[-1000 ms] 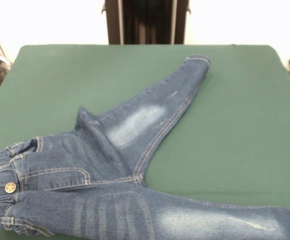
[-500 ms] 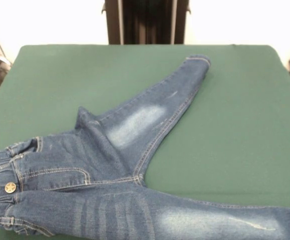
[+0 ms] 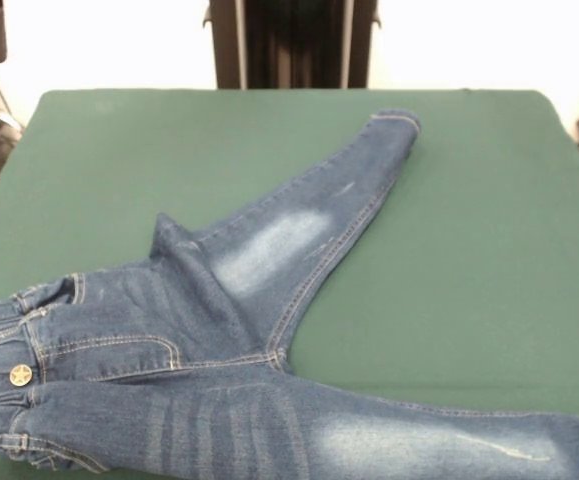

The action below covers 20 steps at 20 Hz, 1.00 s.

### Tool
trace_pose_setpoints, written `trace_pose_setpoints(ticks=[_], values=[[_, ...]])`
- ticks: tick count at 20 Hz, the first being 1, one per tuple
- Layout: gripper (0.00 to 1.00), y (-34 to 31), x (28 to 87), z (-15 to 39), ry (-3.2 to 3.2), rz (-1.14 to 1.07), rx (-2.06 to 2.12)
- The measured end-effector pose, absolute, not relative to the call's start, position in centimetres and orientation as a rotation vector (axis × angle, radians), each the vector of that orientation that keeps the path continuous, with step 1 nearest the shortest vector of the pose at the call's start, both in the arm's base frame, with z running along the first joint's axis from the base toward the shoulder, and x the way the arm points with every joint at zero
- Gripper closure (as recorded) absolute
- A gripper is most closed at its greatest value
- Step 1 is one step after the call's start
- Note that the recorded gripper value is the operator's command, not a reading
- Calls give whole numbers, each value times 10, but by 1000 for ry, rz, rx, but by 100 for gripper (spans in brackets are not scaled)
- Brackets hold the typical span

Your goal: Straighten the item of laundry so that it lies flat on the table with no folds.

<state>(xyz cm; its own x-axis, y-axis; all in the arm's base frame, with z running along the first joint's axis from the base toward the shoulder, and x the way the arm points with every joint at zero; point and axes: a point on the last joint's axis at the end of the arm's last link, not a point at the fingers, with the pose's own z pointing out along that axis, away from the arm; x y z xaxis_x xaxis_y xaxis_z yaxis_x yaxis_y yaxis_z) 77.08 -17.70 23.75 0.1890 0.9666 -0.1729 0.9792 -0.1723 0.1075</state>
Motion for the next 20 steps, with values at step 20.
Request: trace_pose_setpoints(ticks=[20], values=[[0,-162,769,225,1854,-138,2306]])
